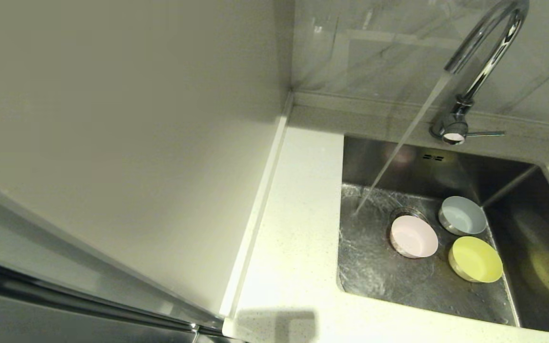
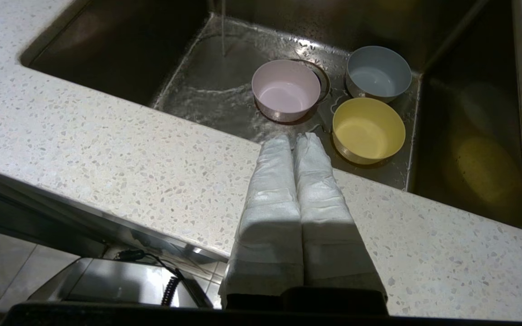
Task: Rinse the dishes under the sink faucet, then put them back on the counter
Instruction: Wait for the water to rinse the bowl
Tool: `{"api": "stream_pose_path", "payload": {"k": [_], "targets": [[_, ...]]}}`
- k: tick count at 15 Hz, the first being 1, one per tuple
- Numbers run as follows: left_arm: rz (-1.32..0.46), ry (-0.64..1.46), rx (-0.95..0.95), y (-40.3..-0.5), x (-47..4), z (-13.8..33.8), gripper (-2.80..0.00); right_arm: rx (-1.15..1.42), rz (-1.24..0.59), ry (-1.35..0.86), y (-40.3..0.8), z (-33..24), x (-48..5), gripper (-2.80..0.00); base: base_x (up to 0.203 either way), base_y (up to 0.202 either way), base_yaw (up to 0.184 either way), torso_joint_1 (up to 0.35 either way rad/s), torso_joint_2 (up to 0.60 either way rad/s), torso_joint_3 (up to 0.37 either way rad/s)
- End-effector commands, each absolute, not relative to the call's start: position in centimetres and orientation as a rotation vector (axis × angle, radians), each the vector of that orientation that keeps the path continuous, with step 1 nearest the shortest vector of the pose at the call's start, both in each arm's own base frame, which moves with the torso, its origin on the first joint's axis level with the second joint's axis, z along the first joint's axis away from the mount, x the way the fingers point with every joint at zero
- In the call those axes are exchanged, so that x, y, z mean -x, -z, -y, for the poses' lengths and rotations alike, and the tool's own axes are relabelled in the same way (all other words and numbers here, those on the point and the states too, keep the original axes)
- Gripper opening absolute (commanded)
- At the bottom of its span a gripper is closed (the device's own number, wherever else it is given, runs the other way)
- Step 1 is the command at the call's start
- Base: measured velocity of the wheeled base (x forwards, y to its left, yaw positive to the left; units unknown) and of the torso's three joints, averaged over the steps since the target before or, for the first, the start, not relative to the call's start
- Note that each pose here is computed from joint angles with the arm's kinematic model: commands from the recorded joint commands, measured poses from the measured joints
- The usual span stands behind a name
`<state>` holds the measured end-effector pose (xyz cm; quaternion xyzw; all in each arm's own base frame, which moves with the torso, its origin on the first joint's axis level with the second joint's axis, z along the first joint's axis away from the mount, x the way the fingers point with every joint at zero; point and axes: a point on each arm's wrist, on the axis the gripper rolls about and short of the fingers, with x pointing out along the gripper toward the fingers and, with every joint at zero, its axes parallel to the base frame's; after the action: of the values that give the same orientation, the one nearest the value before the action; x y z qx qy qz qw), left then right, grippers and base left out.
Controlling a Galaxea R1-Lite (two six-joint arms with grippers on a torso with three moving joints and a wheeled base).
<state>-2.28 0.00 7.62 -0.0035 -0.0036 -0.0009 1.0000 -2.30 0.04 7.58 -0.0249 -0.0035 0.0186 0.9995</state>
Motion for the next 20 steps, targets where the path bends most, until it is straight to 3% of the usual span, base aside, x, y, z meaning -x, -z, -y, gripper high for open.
{"api": "stream_pose_path", "payload": {"k": [1,20], "targets": [[0.005,0.002,0.008,-7.54,2.26,0.00,-2.80,0.051,0.005,-0.038,-7.59,-0.04,2.28,-2.80,0.000,0.000,0.000,0.000,0.00,0.000],[0.005,0.002,0.008,-7.54,2.26,0.00,-2.80,0.051,0.006,-0.038,-7.60,-0.04,2.28,-2.80,0.000,0.000,0.000,0.000,0.00,0.000]]}}
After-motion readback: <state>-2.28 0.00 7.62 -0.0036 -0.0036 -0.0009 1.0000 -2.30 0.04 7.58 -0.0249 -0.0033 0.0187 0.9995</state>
